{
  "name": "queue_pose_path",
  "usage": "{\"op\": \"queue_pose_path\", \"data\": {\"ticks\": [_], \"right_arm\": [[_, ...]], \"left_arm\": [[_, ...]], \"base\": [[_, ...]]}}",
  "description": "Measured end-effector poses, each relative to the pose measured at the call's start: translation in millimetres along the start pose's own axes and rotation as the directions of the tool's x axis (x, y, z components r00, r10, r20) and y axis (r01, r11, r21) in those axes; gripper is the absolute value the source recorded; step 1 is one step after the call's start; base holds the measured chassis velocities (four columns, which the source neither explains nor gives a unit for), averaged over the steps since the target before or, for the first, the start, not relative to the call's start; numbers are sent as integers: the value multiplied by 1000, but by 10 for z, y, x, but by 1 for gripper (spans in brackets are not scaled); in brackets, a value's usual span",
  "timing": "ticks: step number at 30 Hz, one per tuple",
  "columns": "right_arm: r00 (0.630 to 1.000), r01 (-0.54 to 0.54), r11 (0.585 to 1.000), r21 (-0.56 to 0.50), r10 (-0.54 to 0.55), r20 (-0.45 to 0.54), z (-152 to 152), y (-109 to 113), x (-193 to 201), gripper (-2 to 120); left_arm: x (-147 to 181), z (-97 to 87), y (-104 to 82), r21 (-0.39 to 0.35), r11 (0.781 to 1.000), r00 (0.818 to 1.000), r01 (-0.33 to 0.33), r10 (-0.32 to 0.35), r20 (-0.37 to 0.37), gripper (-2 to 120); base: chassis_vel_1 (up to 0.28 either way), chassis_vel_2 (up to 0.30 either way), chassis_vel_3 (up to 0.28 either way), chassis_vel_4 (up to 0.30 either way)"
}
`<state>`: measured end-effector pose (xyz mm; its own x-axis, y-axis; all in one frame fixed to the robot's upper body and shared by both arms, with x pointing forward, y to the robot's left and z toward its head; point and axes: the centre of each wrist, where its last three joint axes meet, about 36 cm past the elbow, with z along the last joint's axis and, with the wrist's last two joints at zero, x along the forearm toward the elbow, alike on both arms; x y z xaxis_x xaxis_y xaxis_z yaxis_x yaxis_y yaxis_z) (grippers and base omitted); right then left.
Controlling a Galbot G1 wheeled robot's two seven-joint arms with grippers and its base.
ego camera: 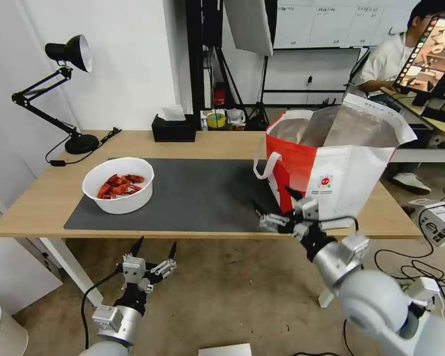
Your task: Pick up the trash from the table and place it into the takeout bag.
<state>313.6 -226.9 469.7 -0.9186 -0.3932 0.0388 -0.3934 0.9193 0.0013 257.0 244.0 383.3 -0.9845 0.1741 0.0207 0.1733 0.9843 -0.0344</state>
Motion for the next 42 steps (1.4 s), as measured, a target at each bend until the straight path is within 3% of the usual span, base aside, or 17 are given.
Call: {"op": "queue_pose_path", "data": {"ticks": [9,18,42], "right_arm": [[989,-142,989,-49,140,-44,408,240,211,100],[975,-210,977,-46,205,-88,617,412,291,100],[978,-196,979,-47,192,-86,735,550,278,100]], "left_arm": [[3,12,6,-1,1000,1000,0,0,-4,100],[7,20,1,0,1000,1000,-2,2,-7,100],[34,34,68,-15,1000,1000,11,-11,-15,100]], "base": [[0,0,0,0],[0,0,0,0],[0,0,0,0]]}}
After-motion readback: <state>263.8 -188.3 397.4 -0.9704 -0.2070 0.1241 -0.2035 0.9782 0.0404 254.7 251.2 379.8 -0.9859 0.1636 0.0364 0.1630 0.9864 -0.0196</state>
